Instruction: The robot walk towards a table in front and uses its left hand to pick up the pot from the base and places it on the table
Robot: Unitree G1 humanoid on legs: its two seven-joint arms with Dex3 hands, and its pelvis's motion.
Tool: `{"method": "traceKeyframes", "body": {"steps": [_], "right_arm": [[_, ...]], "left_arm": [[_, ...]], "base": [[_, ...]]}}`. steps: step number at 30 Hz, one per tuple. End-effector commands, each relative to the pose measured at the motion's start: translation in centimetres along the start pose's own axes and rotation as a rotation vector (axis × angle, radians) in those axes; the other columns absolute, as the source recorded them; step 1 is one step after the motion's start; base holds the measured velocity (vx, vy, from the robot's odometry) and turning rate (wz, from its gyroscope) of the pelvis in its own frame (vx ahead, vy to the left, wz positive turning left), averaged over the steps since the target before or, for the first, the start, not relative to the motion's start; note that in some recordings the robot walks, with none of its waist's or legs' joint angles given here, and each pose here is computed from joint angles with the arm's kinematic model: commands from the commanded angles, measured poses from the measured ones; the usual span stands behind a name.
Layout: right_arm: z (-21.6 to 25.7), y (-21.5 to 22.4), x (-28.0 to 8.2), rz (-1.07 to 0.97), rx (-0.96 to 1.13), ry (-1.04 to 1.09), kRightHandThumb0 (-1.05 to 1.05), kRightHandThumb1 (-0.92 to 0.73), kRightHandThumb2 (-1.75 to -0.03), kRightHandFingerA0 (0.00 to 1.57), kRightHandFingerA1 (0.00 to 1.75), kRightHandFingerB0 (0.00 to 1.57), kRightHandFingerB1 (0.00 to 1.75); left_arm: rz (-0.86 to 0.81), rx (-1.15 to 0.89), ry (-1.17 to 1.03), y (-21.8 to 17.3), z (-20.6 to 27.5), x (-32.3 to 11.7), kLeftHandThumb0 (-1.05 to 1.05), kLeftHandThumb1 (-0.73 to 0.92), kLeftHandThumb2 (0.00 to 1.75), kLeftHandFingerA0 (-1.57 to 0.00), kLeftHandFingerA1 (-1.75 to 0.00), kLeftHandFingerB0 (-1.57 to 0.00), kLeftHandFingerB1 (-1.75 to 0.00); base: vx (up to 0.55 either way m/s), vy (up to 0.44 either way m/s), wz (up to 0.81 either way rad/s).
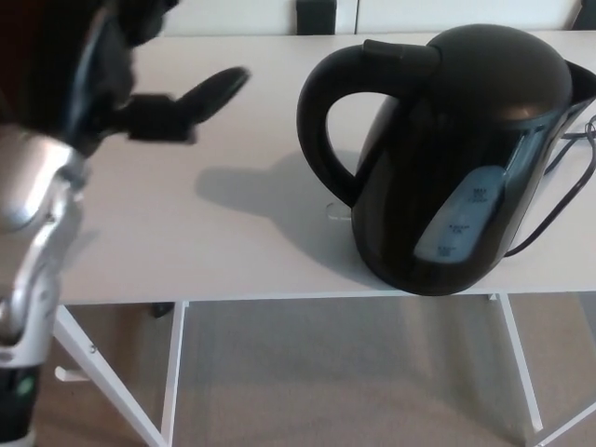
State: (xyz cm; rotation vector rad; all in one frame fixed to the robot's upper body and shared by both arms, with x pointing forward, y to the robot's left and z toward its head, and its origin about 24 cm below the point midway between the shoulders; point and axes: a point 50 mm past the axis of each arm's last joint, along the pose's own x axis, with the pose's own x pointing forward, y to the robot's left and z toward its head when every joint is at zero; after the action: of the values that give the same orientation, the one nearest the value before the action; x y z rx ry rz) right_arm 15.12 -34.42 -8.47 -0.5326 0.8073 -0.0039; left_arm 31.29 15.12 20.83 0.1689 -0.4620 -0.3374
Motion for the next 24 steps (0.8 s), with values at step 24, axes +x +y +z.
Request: {"method": "traceKeyframes", "body": {"steps": [24], "right_arm": [[0.2,0.6,0.1,0.007,-0.049,-0.014,-0.29,0.16,-0.67,0.98,0.88,0.88,0.82]], "left_arm": [[-0.049,0.073,0.359,-5.9,-3.8,4.6,-0.28,0.25,0.83,0.00,-0.49,0.00,-0.49]], "base": [[0.00,0.000,0.00]]}}
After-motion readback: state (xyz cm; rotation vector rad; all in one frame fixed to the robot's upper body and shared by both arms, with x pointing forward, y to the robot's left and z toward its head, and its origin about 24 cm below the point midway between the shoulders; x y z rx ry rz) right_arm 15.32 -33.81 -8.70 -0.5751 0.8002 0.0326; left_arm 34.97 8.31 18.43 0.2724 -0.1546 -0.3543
